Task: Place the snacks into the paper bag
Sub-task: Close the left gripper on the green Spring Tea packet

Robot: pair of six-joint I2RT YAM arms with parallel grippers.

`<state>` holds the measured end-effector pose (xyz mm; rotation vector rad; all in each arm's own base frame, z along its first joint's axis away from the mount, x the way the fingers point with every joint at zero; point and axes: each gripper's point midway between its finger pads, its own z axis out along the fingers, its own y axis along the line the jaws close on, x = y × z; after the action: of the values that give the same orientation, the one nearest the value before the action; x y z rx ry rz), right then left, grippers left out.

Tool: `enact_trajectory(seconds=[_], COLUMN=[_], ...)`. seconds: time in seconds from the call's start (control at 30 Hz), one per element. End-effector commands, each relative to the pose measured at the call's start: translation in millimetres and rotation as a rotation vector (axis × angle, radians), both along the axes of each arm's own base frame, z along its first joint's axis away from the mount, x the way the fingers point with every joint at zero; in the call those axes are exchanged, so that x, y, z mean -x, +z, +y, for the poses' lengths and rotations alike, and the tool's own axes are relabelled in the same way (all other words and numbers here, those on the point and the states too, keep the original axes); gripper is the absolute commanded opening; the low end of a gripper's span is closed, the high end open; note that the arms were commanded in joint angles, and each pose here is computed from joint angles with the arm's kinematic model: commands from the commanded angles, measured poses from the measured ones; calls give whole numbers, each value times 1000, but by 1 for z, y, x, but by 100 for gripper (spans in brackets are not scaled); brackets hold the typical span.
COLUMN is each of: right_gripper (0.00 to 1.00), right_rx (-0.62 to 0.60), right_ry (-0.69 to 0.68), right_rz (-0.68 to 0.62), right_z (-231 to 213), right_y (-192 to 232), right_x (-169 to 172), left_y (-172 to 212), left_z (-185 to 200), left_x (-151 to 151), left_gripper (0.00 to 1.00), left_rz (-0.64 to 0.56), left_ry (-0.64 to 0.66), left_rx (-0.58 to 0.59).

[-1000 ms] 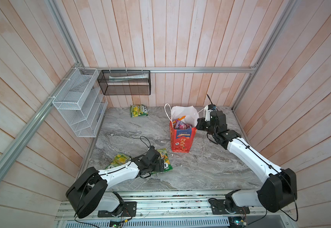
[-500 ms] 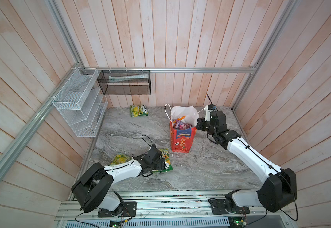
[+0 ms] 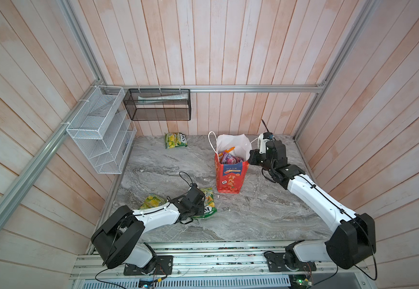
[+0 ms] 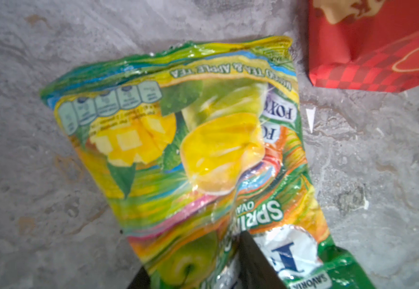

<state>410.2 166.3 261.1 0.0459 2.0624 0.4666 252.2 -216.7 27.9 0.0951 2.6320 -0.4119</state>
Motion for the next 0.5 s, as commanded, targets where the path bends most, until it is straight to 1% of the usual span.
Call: enact_trajectory(seconds=[0.0, 0.1, 0.17, 0.27, 0.4, 0.47], right_gripper=[0, 0, 0, 0, 0, 0], right_rx=[34, 33, 35, 36, 38, 37], right_ry=[8, 8, 11, 6, 5, 5], right_rz=[54, 53, 55, 48, 43, 42], right_z=[1, 1, 2, 1, 0, 0], right_y=[-20, -20, -21, -19, -18, -17], right_x=[3, 2, 3, 3, 3, 3], left_y=[-20, -9, 1, 18, 48, 63], left_z=[12, 8, 3, -2, -1, 2], left_x=[18, 20, 23, 27, 29, 28], left_gripper=[34, 19, 8, 1, 0, 0], left_rz=[81, 67, 49, 18, -71, -115], left_ry=[-13, -31, -65, -99, -100, -89], left_rx=[-49, -11, 26, 70, 146, 165])
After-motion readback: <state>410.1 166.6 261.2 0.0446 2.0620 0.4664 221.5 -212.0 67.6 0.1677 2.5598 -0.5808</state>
